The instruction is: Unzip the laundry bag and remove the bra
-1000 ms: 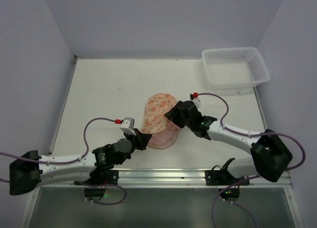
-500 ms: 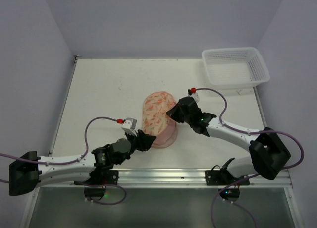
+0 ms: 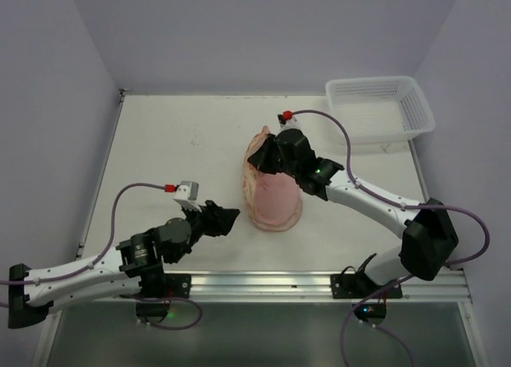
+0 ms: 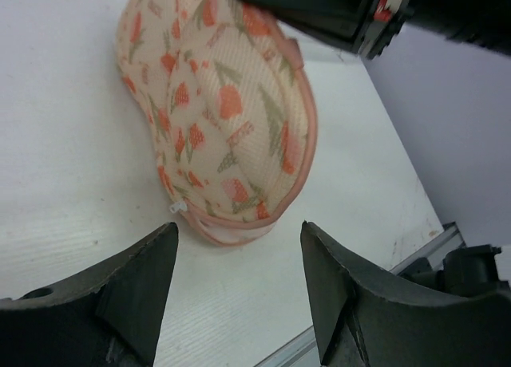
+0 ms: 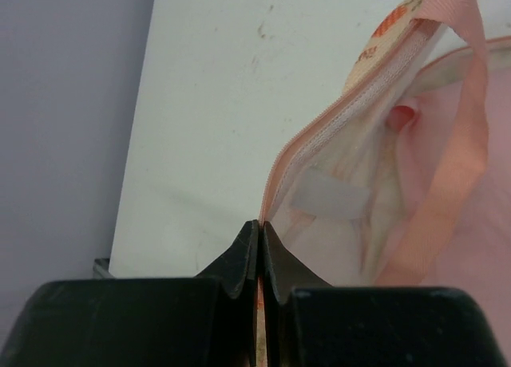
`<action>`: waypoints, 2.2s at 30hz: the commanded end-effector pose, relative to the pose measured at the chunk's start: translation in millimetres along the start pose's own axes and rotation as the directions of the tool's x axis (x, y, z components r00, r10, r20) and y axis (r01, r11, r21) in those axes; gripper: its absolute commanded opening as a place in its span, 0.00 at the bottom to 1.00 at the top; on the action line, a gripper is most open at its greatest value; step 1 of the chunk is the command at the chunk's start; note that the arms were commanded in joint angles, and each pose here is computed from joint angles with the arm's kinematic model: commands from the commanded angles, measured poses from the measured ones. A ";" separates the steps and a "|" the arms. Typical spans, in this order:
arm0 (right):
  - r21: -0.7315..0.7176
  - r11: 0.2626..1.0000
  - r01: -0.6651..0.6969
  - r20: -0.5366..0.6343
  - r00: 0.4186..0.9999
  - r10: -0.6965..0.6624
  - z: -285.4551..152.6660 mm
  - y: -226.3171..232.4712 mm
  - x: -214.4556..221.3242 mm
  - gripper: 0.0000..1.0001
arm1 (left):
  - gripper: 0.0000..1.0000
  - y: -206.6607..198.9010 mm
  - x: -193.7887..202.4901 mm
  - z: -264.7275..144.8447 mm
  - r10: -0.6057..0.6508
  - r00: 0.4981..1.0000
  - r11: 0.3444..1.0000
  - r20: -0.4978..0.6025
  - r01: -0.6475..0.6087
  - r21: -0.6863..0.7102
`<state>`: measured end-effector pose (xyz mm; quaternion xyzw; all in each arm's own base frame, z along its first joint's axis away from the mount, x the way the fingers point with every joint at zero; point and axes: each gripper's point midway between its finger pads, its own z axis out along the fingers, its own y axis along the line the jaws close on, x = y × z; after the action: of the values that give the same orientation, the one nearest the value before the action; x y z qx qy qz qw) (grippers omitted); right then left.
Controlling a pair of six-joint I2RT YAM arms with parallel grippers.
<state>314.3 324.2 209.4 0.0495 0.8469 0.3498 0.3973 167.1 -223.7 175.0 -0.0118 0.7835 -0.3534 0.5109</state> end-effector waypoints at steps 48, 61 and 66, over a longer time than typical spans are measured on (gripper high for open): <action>0.306 0.902 0.304 -0.353 0.916 -0.189 1.8 -109.6 82.5 0.99 | 0.75 39.0 50.9 22.5 0.169 0.982 0.980 -0.087 -0.176 -0.088; 0.325 0.884 0.337 -0.377 0.903 -0.206 27.6 -110.8 65.7 0.99 | 0.76 40.4 47.2 21.8 0.171 0.983 0.980 -0.071 -0.177 -0.095; 0.349 0.877 0.331 -0.407 0.896 -0.176 32.5 -118.5 67.3 0.99 | 0.76 40.0 42.5 19.8 0.168 0.984 0.980 -0.058 -0.173 -0.097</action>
<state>310.6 278.7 73.2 -0.0451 0.9564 0.1206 0.2621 172.9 -222.0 105.9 0.0439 0.8204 -0.2671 0.5036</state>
